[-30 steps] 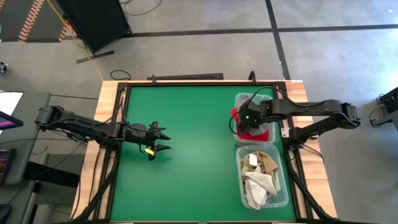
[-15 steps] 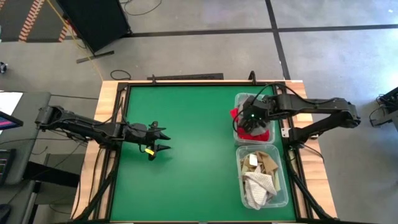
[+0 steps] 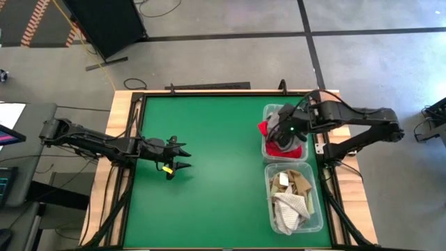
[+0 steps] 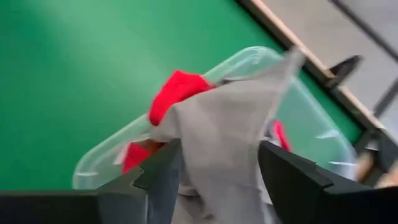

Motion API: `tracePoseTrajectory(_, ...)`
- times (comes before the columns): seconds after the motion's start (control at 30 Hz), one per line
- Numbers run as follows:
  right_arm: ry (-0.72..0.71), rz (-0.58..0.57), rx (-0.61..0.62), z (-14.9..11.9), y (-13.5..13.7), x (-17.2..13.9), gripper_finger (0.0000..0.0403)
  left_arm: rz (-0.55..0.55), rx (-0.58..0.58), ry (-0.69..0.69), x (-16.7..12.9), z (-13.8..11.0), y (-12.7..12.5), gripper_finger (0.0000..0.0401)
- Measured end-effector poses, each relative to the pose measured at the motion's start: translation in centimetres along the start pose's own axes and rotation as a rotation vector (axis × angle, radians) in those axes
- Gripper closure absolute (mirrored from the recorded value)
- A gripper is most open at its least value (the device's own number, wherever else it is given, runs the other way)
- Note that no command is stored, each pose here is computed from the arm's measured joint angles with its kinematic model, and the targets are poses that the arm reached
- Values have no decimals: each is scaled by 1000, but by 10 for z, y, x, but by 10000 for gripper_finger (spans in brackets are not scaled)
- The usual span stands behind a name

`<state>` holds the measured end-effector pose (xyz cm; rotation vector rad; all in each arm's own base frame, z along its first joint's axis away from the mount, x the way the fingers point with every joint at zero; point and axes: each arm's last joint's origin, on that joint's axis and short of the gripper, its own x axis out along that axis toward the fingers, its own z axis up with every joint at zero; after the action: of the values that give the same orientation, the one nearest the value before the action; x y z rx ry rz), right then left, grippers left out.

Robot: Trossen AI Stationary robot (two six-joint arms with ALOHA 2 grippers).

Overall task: Sort towels by color in basket
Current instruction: Put the grey towel into the top transparent bin

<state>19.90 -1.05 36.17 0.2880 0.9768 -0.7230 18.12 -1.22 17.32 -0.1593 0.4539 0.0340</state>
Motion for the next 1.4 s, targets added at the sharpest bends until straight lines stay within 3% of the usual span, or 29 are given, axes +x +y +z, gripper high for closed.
tracePoseTrajectory(0.3,-133,-56,-48,3,3,-23,222,18,7,-5,0,0,0,203)
tracePoseTrajectory(0.63,-32,-95,-126,-14,18,15,385,33,14,-13,0,1,1,203)
tracePoseTrajectory(0.93,66,-202,-89,-35,9,68,386,33,10,-14,0,1,1,203)
tracePoseTrajectory(1.4,147,-84,-4,-69,4,136,385,33,6,-13,0,1,1,203)
